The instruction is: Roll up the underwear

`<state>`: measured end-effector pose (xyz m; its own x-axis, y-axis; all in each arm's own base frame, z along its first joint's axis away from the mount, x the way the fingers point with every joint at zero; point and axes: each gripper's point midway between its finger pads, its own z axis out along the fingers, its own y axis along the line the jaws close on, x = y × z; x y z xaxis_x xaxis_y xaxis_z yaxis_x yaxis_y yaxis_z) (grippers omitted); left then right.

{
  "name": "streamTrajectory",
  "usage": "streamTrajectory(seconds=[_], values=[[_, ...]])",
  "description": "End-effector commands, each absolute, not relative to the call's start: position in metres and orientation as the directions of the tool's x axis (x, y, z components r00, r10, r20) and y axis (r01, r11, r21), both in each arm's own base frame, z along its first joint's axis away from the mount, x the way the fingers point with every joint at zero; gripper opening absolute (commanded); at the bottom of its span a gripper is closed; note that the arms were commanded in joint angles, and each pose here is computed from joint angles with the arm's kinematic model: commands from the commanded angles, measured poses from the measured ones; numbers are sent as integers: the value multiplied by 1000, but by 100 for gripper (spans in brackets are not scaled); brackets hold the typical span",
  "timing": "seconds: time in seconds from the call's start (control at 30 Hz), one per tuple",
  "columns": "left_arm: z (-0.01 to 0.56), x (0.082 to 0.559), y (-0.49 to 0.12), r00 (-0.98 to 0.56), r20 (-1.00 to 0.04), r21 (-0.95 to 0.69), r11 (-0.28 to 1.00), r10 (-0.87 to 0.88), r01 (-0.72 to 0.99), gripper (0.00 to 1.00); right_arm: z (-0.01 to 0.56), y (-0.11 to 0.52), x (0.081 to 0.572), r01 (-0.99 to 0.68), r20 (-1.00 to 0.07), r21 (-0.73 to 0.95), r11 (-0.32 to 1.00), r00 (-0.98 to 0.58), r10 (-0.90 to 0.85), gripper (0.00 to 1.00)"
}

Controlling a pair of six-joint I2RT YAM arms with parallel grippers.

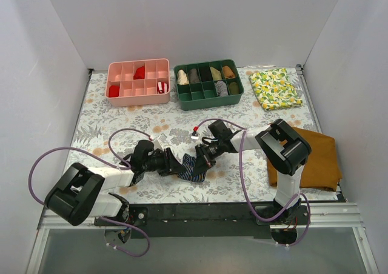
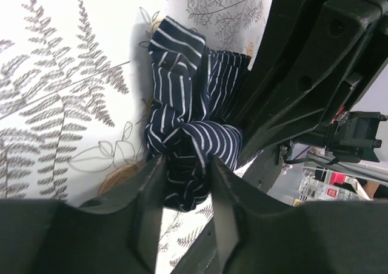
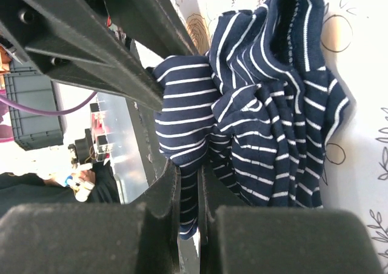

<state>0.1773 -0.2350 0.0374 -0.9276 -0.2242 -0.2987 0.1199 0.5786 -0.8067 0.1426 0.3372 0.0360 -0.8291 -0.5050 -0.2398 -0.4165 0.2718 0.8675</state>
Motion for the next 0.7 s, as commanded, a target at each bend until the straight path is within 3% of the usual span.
streamTrajectory(seconds=[0.0, 0.2, 0.27, 0.33, 0.43, 0.67], values=[[32, 180, -238, -931, -307, -788, 601, -197, 133, 28, 0, 316, 134, -382, -134, 824, 419, -849, -511, 1], [31, 186, -240, -932, -307, -768, 628, -194, 122, 4, 4, 313, 139, -470, -217, 782, 409, -821, -528, 10], [28, 187, -241, -938, -293, -757, 644, -187, 108, 0, 10, 314, 141, -506, -261, 765, 399, -809, -526, 24], [28, 189, -243, -942, -289, -745, 658, -170, 109, 0, 19, 315, 152, -578, -346, 706, 409, -786, -512, 38], [25, 192, -245, -950, -273, -720, 688, -154, 96, 0, 32, 314, 164, -676, -454, 599, 430, -729, -513, 46], [16, 194, -242, -972, -207, -653, 756, -111, 52, 0, 60, 296, 190, -796, -651, 284, 534, -569, -502, 49]])
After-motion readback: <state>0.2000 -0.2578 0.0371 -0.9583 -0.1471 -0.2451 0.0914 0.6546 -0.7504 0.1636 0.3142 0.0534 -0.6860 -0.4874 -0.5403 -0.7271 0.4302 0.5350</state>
